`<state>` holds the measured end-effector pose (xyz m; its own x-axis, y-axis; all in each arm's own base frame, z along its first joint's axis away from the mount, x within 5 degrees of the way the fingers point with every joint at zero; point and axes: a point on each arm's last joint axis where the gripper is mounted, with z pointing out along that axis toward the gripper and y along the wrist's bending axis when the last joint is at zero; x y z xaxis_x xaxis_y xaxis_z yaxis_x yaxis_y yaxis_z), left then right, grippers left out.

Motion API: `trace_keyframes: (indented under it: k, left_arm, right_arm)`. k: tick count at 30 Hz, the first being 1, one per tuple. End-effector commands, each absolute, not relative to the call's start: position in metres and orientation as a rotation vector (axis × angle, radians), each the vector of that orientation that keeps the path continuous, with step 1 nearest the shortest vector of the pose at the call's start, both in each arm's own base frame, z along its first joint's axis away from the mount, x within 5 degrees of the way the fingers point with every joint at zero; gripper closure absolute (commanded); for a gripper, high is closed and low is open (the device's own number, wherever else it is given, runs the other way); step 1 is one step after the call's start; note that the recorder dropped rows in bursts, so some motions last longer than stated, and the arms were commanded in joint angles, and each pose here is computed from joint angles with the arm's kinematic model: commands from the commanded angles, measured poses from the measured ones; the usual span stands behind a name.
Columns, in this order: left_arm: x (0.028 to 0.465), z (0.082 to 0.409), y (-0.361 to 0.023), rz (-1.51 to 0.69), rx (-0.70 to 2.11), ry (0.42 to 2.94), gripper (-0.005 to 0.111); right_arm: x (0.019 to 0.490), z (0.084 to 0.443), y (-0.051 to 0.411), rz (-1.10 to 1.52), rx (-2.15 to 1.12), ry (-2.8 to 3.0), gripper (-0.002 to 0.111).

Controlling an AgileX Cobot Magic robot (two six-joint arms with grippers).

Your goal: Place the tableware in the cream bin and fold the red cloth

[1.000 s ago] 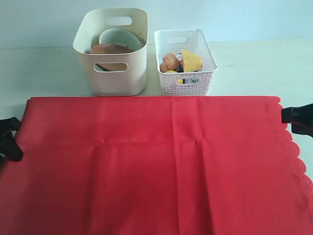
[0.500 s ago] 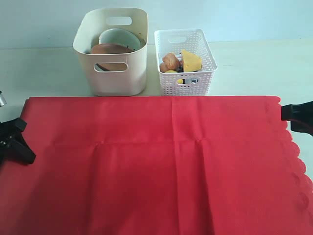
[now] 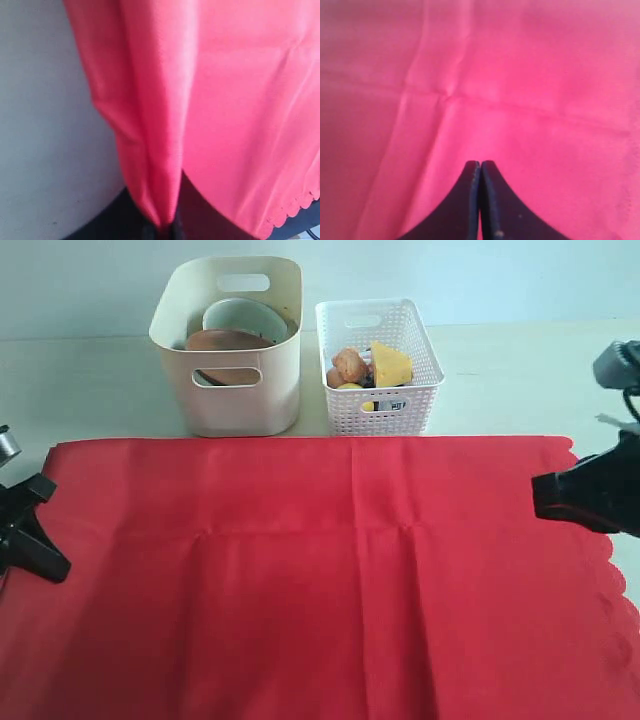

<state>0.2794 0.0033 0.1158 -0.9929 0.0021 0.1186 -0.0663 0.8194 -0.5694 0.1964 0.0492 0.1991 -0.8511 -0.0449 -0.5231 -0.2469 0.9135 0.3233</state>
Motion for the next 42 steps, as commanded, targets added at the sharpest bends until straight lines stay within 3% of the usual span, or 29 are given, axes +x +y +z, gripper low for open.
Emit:
trace_keyframes:
  k: [1, 12, 23, 33, 42]
  left_arm:
    - [0.275, 0.127, 0.004, 0.883, 0.017, -2.886, 0.107]
    - [0.263, 0.155, 0.035, 0.766, 0.143, -2.953, 0.107]
    - [0.254, 0.175, 0.054, 0.748, 0.243, -3.012, 0.107]
    - [0.252, 0.195, 0.032, 0.814, 0.158, -3.038, 0.107]
    - [0.247, 0.227, -0.022, 0.943, -0.138, -3.016, 0.107]
  right_arm:
    - [0.198, 0.185, 0.071, 0.529, -0.409, 2.585, 0.108]
    - [0.214, 0.167, 0.101, 0.455, -0.636, 2.631, 0.108]
    - [0.235, 0.146, 0.102, 0.356, -0.599, 2.753, 0.108]
    - [0.242, 0.120, 0.102, 0.325, -0.541, 2.826, 0.108]
    - [0.243, 0.103, 0.102, 0.316, -0.518, 2.879, 0.108]
